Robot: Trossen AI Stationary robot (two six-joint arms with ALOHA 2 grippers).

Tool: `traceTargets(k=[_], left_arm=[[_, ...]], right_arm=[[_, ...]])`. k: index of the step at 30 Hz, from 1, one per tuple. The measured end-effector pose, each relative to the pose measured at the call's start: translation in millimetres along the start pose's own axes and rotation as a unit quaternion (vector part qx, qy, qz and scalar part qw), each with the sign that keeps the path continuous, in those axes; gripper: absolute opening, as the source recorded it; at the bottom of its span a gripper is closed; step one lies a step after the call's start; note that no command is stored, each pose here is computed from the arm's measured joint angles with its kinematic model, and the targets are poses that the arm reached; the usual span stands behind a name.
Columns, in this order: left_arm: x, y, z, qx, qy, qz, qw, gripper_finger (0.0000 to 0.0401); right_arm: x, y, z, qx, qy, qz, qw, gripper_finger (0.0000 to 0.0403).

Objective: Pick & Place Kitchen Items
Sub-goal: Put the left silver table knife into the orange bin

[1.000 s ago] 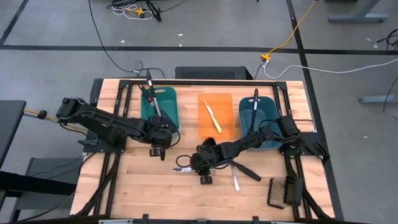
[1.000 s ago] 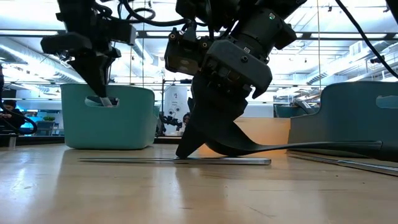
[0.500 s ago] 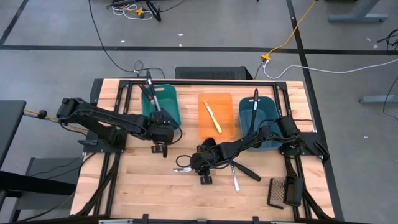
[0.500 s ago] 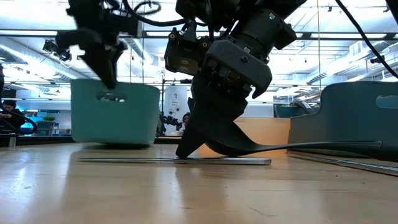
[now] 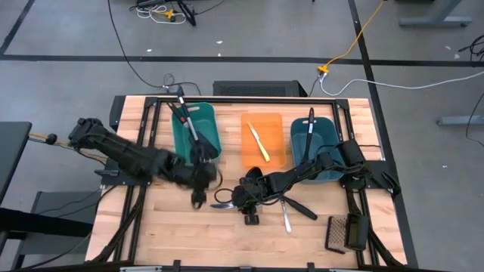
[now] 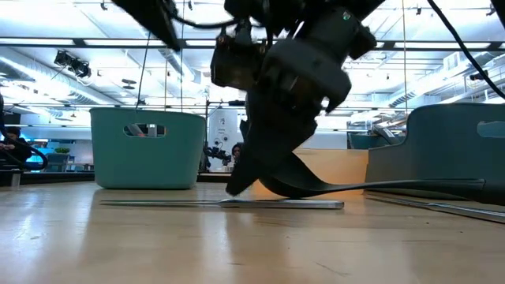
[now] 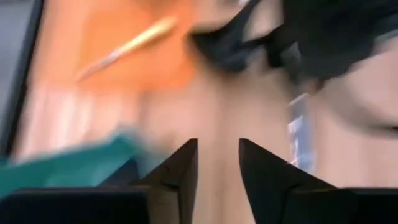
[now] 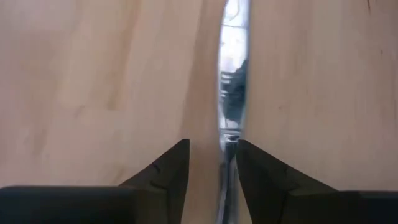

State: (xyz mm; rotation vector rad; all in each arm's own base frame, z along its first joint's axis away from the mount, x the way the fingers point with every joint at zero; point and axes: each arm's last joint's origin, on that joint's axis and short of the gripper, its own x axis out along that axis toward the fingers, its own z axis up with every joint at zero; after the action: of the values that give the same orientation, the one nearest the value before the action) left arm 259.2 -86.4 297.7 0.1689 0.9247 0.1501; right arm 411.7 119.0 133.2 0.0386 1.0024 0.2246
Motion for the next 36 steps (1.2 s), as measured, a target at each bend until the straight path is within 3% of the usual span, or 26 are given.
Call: traceTargets(k=[6, 8, 11, 17, 20, 26, 36], left_arm=[[11, -63, -18, -0.007, -0.140, -0.068, 0.988, 0.0019], [22, -74, -37, -0.019, -0.157, -0.074, 0.985, 0.0009], [40, -80, -65, -0.084, -0.180, -0.078, 0.977, 0.0005], [75, -86, -112, -0.142, -0.156, -0.072, 0.975, 0.0003], [90, -91, -124, -0.139, -0.115, -0.057, 0.982, 0.0003], [110, -104, -127, -0.118, -0.068, -0.079, 0.988, 0.0003], [116, -99, -126, -0.123, -0.048, -0.076, 0.988, 0.0002]], right_arm=[[-22, 17, 3, -0.025, -0.005, -0.040, 0.999, 0.0142], [-28, 23, 3, -0.030, -0.005, -0.041, 0.999, 0.0142], [-32, 30, 0, -0.024, 0.005, -0.040, 0.999, 0.0142], [-32, 39, -13, -0.013, 0.052, -0.066, 0.996, 0.0142], [-33, 42, -18, -0.015, 0.065, -0.093, 0.993, 0.0142], [-34, 41, -25, -0.011, 0.099, -0.116, 0.988, 0.0142], [-35, 41, -28, 0.004, 0.109, -0.127, 0.986, 0.0142]])
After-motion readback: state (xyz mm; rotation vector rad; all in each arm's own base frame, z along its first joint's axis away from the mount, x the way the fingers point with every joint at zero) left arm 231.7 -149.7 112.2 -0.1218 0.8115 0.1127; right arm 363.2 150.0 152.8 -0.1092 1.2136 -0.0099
